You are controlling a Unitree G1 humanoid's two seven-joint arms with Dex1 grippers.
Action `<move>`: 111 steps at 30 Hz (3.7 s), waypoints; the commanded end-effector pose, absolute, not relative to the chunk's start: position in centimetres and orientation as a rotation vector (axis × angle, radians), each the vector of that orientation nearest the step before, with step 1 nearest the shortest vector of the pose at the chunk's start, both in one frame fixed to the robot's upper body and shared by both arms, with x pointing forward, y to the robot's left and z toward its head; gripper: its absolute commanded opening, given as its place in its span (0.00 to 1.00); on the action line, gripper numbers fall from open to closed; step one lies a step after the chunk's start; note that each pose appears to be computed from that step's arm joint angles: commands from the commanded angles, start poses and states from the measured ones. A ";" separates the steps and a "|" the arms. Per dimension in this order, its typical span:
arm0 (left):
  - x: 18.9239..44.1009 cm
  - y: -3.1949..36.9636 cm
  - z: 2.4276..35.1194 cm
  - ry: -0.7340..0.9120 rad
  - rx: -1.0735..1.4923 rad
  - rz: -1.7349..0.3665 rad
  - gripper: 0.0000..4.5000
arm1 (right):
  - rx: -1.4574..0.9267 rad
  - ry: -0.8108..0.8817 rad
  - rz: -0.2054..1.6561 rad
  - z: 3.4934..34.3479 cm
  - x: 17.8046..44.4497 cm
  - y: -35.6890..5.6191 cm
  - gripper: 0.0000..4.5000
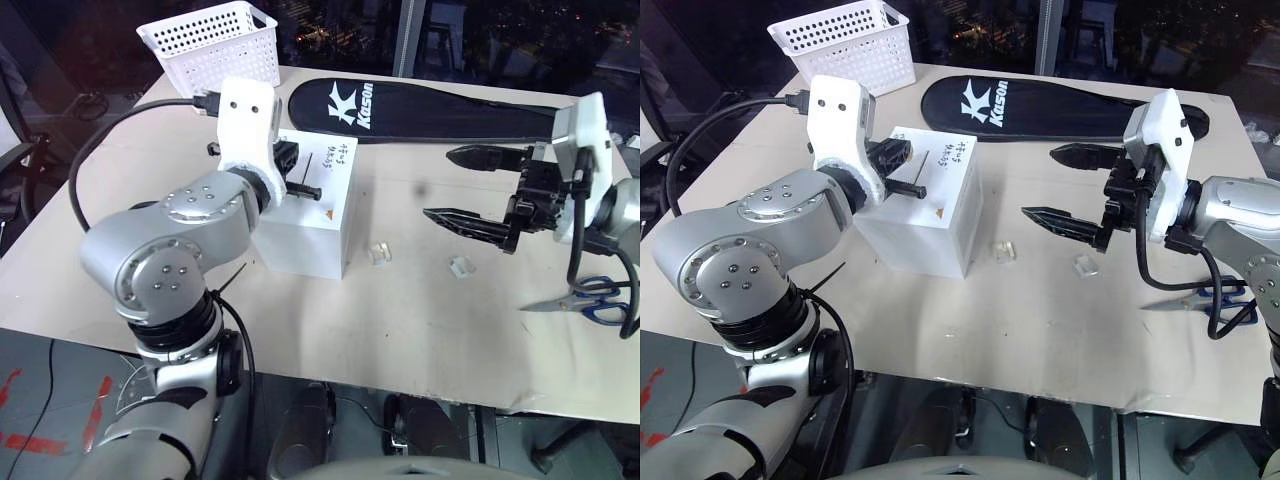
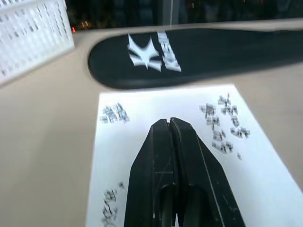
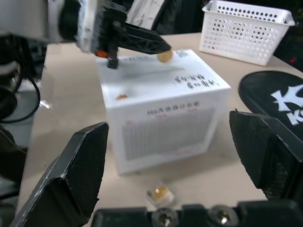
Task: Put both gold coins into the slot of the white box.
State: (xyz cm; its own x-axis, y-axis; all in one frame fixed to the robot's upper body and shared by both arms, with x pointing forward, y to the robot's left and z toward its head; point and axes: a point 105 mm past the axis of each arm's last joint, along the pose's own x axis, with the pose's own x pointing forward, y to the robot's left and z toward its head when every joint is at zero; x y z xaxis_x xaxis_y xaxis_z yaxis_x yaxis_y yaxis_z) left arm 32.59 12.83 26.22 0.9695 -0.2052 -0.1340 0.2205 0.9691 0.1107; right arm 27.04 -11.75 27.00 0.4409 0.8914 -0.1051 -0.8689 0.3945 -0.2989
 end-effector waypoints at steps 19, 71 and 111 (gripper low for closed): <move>31.7 12.0 26.9 0.084 0.102 -0.261 0.00 | -0.372 -0.082 1.179 28.4 26.9 -12.2 0.98; 30.3 11.2 27.0 0.071 0.038 -0.346 0.47 | -0.363 -0.047 1.180 28.8 26.2 -13.0 1.00; 22.1 16.9 17.8 0.137 0.106 -0.989 0.99 | -0.252 0.154 0.824 16.7 23.9 -15.3 1.00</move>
